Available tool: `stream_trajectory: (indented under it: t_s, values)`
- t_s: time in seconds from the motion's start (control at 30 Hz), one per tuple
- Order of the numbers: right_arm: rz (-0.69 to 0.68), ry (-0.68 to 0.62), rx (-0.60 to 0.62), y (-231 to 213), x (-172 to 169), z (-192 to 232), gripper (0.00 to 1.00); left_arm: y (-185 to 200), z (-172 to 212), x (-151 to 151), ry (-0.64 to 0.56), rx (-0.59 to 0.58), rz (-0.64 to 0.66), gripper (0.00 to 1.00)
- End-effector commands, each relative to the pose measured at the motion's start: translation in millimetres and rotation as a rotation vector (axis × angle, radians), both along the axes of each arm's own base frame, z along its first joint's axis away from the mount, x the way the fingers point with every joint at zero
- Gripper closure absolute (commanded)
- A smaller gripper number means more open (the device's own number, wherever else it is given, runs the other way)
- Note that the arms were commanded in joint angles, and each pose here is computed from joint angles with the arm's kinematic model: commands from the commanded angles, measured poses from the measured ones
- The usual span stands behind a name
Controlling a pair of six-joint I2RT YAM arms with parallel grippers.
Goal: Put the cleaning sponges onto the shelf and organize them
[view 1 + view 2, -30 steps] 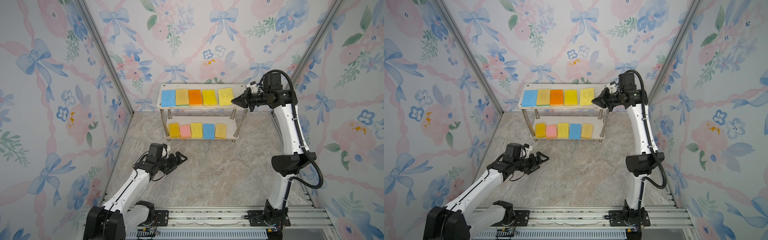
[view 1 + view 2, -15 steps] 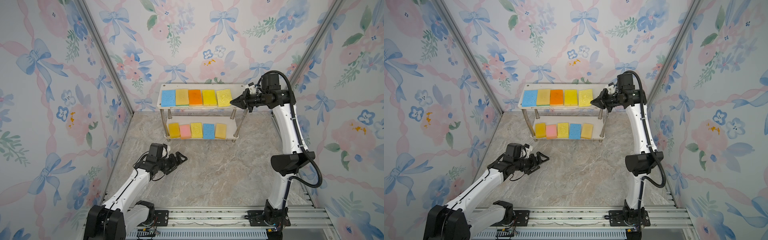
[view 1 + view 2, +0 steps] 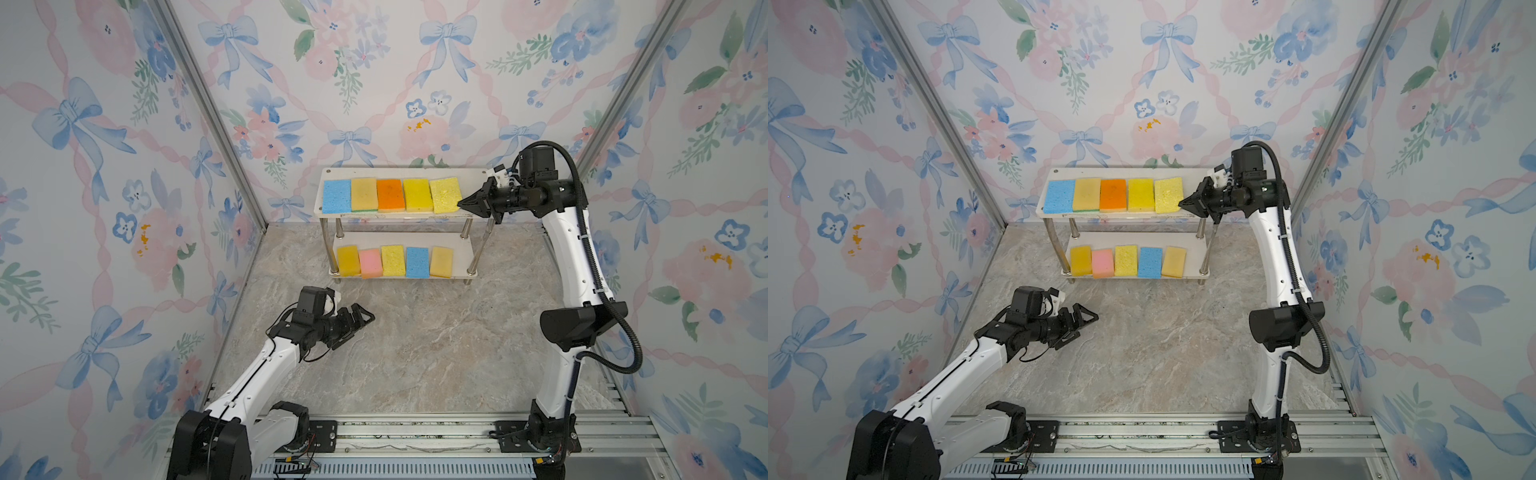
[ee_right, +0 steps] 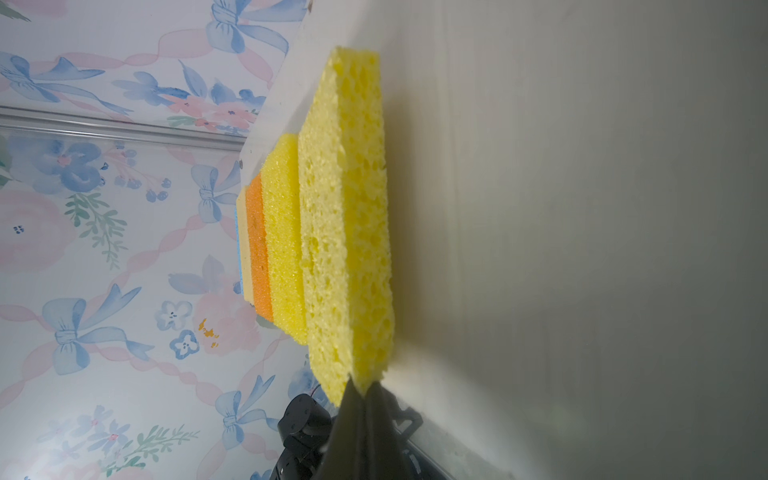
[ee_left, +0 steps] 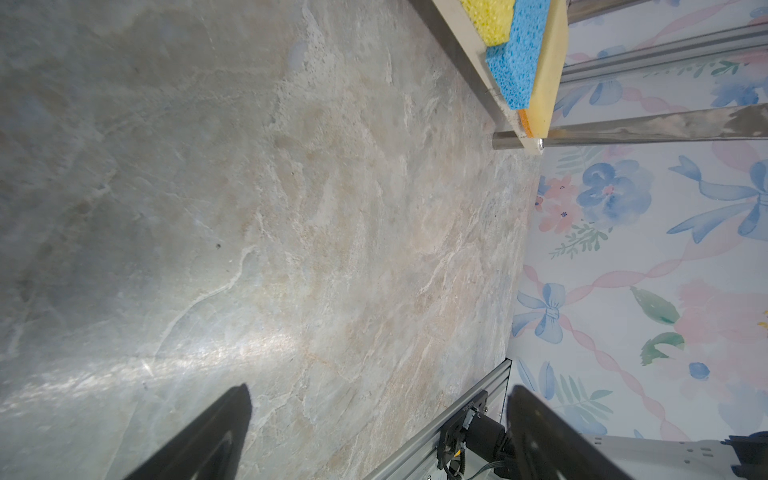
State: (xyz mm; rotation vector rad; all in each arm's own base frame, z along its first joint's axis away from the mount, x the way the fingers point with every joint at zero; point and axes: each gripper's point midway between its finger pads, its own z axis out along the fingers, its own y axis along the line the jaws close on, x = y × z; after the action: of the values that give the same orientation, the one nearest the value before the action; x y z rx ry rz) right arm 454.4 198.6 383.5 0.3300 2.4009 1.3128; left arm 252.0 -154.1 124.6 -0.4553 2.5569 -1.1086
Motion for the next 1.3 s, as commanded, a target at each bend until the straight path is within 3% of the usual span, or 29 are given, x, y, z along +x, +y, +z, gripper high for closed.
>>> stream_trajectory:
  t_s: [0.0, 0.1, 0.5, 0.93, 1.27]
  values:
    - [0.017, -0.027, 0.015, 8, 2, 7, 0.92, 0, 5, -2, -0.023, -0.004, -0.016, 0.02]
    - [0.015, -0.032, 0.015, 8, 2, 8, 0.81, 0, 5, -2, -0.023, -0.006, -0.016, 0.02]
    - [0.009, -0.042, -0.005, 5, -2, 10, 0.60, 0, 6, -1, -0.025, -0.009, -0.025, 0.02]
    - [0.003, -0.056, -0.051, -3, -16, 15, 0.46, 0, 8, -3, -0.032, -0.022, -0.030, 0.02]
    - [0.001, -0.080, -0.086, -10, -33, 25, 0.43, -1, 13, -5, -0.040, -0.038, -0.025, 0.02]
